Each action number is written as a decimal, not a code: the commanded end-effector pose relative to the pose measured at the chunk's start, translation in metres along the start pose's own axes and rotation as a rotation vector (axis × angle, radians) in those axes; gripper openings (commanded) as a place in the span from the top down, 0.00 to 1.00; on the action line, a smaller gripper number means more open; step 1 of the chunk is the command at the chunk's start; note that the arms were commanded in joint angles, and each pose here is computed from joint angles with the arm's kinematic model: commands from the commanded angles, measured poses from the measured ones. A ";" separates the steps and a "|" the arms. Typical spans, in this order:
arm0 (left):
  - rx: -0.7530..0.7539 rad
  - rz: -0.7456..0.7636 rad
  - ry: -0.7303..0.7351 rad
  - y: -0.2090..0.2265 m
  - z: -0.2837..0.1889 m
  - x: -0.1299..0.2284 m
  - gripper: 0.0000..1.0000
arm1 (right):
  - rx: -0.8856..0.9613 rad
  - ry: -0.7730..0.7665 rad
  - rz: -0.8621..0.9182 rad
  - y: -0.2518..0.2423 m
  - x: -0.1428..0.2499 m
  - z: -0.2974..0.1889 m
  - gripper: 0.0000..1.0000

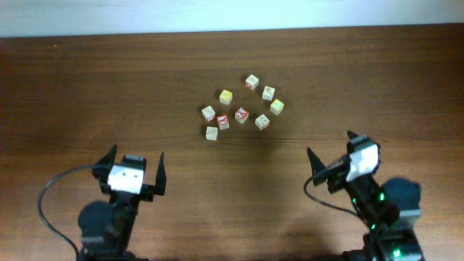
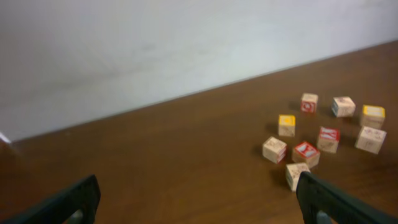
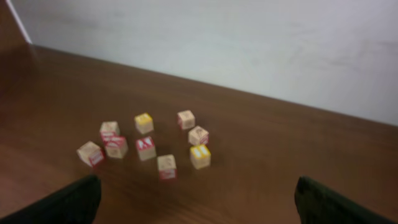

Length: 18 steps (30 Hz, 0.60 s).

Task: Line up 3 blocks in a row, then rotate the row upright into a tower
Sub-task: 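Raise both arms and move the right gripper over the block cluster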

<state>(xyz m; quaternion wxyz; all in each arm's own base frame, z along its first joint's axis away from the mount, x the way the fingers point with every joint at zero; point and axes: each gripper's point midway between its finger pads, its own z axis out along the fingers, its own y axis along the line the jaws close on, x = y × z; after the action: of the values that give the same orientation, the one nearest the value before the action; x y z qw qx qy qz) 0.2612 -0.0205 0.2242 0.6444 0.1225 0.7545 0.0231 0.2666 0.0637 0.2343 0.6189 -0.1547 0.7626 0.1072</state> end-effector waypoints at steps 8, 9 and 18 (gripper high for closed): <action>0.261 -0.095 0.326 -0.017 0.061 -0.031 0.01 | -0.111 0.390 0.168 -0.008 -0.032 0.045 0.02; 0.273 -0.108 0.383 -0.017 0.070 -0.029 0.01 | -0.114 0.420 0.179 -0.010 -0.033 0.050 0.02; 0.475 -0.221 0.578 -0.042 0.111 -0.014 0.01 | -0.150 0.621 0.267 -0.013 -0.004 0.076 0.02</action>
<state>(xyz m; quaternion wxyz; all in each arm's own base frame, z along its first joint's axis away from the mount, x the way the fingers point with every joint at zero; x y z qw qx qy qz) 0.3647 -0.0666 0.2137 0.3705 0.1688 0.9007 -0.1517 0.3373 0.0768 0.2200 0.3273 -0.1258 0.9191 0.1795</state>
